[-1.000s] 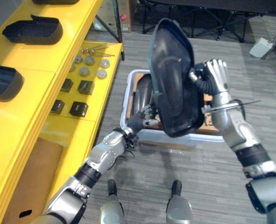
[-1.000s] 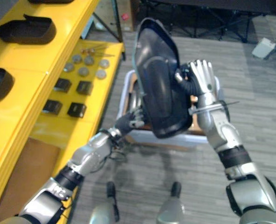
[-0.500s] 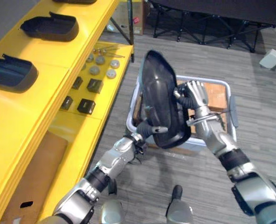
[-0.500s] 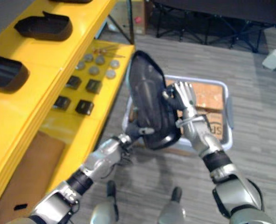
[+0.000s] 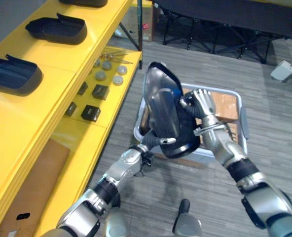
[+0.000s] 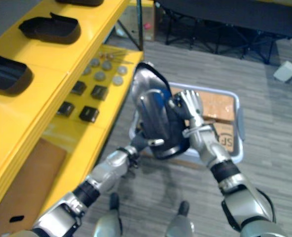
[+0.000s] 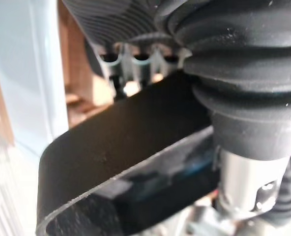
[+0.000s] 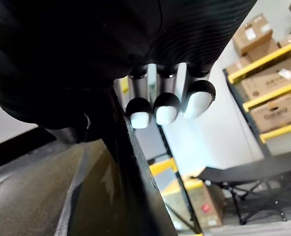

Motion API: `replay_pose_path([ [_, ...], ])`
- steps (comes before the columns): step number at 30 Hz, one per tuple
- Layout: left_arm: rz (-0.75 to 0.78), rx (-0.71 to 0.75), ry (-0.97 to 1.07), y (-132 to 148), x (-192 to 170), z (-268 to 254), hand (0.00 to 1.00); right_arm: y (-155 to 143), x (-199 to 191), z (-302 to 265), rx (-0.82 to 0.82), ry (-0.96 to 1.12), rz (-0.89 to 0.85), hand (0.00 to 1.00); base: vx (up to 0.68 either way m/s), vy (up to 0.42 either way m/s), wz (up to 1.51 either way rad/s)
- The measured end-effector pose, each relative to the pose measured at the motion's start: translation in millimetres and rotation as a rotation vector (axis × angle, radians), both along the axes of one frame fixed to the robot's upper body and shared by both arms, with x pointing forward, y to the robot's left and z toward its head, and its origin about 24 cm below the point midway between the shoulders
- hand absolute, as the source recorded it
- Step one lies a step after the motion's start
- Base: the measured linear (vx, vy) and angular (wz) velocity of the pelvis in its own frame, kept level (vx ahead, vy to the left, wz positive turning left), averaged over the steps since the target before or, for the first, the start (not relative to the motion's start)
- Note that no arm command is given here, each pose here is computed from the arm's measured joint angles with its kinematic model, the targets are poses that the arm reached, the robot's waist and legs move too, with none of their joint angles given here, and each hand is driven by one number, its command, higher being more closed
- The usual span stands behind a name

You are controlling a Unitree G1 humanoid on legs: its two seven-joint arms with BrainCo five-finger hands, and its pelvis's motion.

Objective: Walk over and take plastic housings, then place them on the shelf

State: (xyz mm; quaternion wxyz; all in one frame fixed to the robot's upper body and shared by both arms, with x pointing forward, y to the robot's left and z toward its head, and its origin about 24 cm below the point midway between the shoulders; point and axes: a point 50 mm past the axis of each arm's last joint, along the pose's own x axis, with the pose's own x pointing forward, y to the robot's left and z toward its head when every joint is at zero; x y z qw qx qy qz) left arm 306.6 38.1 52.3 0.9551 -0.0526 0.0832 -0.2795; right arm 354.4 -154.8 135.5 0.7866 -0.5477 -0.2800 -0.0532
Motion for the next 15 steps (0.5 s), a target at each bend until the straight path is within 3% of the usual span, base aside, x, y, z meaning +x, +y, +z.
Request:
replay_pose_path([
  [10,0.09,-0.048,-0.027,4.0,2.8,5.1,1.0,5.6,1.5,4.3,0.12,0.005,0.007,1.0,0.0,-0.001,-0.01],
  [15,0.186,-0.22,0.022,11.7,4.9,8.4,1.0,13.8,-12.7,-7.4,0.328,-0.003,-0.017,1.0,0.0,-0.01,-0.1],
])
